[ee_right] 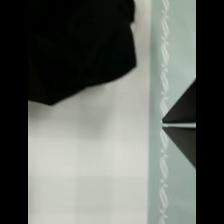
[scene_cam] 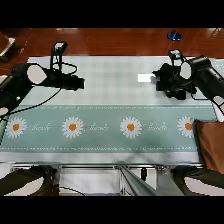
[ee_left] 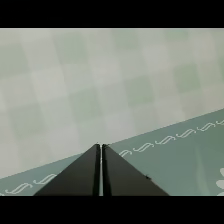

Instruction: Fold the shirts.

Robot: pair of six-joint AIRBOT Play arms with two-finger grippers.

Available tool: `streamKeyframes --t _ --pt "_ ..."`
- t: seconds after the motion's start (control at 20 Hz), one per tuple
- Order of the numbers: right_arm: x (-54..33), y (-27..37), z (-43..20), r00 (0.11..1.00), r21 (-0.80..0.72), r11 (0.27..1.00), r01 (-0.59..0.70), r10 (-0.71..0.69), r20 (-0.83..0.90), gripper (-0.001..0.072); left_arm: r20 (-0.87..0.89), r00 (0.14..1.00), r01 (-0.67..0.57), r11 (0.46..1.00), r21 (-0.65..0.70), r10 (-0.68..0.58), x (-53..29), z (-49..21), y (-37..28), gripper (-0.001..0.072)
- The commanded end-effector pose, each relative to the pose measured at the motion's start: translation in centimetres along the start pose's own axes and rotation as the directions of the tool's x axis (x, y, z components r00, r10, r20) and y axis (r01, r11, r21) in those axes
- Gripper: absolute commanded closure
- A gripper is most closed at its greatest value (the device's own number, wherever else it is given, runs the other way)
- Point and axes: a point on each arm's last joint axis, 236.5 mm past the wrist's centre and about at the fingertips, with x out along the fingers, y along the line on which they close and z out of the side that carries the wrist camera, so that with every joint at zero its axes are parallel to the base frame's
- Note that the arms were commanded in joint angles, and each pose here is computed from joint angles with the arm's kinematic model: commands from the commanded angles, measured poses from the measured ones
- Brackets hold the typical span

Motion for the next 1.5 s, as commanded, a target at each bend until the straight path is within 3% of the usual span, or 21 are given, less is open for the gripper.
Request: streamKeyframes --t 0.0,0.1,0.2,0.35,0.45,0.85,0.9,1.0,1.15,1.3,1.45 --pt "-0.5 -2.8 3.6 0.981 -0.057 0.99 0.129 -0.119 0.154 0.0306 0.038 0.999 -0.003 0.998 -0.057 0.005 0.6 0.9 0.2 0.0213" --pt "-1.1 -5.6 5.1 0.95 -0.081 0.965 0.249 -0.227 0.214 0.0304 0.025 1.0 -0.005 0.995 -0.1 0.008 1.5 0.7 0.5 0.0197" --pt "-1.6 -8.8 6.5 0.921 0.016 0.956 0.293 -0.287 0.264 0.0304 0.013 1.0 -0.01 0.995 -0.096 0.011 2.1 0.4 0.7 0.0198" --pt "-0.8 -11.8 8.3 0.914 0.19 0.964 0.188 -0.242 0.326 0.0305 0.063 0.998 -0.012 0.998 -0.069 0.017 2.8 1.6 1.0 0.0199" --pt "1.5 -12.7 7.8 0.938 0.254 0.959 0.128 -0.2 0.282 0.0305 0.088 0.996 -0.011 0.998 -0.069 0.018 2.9 2.2 1.0 0.0199" --pt "13.3 -8.4 2.6 0.999 0.298 0.953 -0.048 0.049 0.002 0.0309 0.105 0.994 -0.012 0.997 -0.071 0.019 3.1 2.6 1.1 0.0199" --pt "13.7 -8.0 1.6 0.997 0.304 0.951 -0.052 0.066 -0.035 0.0348 0.094 0.995 -0.012 0.997 -0.07 0.019 3.2 2.3 1.1 0.0199" --pt "13.1 -7.4 0.6 0.992 0.267 0.961 -0.067 0.092 -0.083 0.0692 0.029 0.999 -0.02 0.998 -0.057 0.022 3.1 0.9 1.4 0.0199" --pt "8.7 -7.1 2.6 0.992 0.18 0.977 -0.112 0.121 -0.041 0.0694 -0.116 0.992 -0.051 0.997 -0.061 0.044 0.2 -1.1 4.2 0.0199" --pt "-2.1 -6.5 9.7 0.958 0.13 0.973 -0.188 0.153 0.243 0.0694 -0.106 0.993 -0.059 0.986 -0.156 0.043 -4.9 -1.2 6.4 0.0199" --pt "-15.0 -5.1 13.8 0.83 0.025 0.973 -0.23 0.183 0.527 0.0694 0.009 1.0 0.026 0.979 -0.203 -0.025 -9.5 -2.4 3.9 0.0199"
